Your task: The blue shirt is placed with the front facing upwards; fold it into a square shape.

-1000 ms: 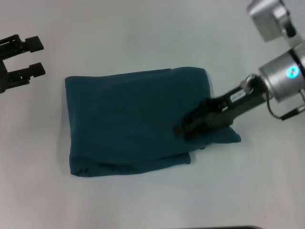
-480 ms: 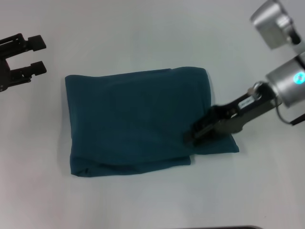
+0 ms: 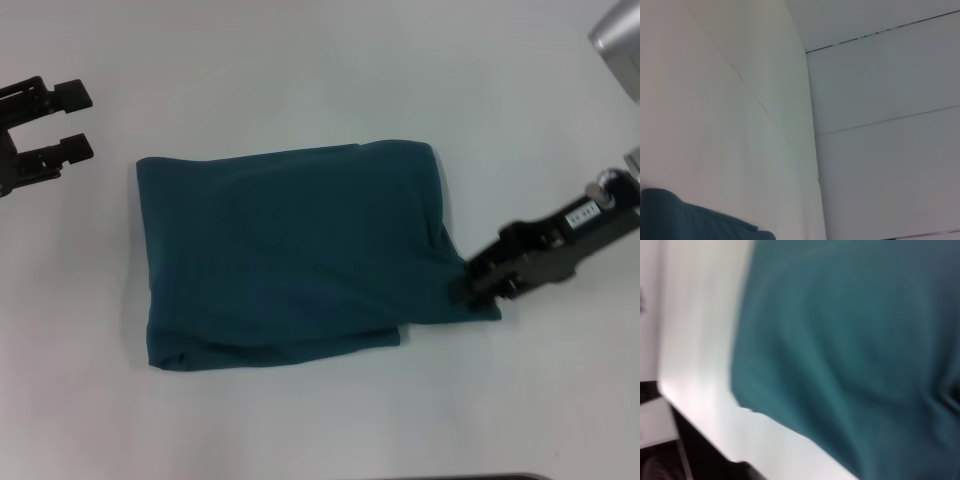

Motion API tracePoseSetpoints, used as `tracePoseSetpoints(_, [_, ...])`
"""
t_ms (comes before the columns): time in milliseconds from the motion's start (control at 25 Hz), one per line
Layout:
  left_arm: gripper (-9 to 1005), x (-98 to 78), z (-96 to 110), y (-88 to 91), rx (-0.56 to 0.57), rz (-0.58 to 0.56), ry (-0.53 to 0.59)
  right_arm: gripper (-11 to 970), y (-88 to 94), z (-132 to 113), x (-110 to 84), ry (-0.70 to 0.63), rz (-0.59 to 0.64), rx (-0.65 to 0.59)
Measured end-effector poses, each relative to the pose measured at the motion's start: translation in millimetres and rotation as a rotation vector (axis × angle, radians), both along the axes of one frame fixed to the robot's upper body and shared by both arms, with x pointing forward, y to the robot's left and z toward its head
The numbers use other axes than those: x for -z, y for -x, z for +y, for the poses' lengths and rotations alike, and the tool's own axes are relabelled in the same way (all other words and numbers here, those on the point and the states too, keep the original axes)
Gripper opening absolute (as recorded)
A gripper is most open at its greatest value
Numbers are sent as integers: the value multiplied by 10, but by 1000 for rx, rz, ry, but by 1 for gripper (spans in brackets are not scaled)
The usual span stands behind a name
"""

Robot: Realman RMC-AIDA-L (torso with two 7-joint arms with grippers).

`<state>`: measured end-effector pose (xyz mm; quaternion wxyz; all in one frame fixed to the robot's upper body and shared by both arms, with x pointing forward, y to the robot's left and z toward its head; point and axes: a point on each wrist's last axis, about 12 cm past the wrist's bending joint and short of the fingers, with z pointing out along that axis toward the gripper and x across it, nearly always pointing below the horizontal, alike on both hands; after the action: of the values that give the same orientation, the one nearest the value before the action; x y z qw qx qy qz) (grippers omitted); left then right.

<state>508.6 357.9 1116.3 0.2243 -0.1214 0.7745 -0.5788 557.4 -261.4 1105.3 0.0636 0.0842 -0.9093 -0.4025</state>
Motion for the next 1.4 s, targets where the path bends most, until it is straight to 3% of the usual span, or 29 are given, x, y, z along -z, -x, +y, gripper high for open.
tracePoseSetpoints(360, [798, -3, 3, -11, -5, -5, -3, 412, 27, -49, 48, 73, 19, -14])
tracePoseSetpoints(480, [798, 4, 25, 10, -13, -3, 0, 408, -25, -75, -88, 34, -21, -5])
tracePoseSetpoints(520, [798, 3, 31, 14, -14, -3, 0, 407, -93, -105, -216, -4, -82, 23])
tracePoseSetpoints(680, [798, -17, 35, 5, -19, -16, 9, 402, -221, -117, -342, -23, -169, 70])
tracePoseSetpoints(840, [798, -34, 7, -15, -10, -25, 17, 397, -341, 48, -272, 35, -221, 72])
tracePoseSetpoints(1120, [797, -36, 22, -19, -22, -25, 17, 389, -371, 378, -152, 94, -219, -16])
tracePoseSetpoints(1400, [797, -20, 27, 0, -26, -23, 18, 380, -393, 387, -118, 134, -215, -1])
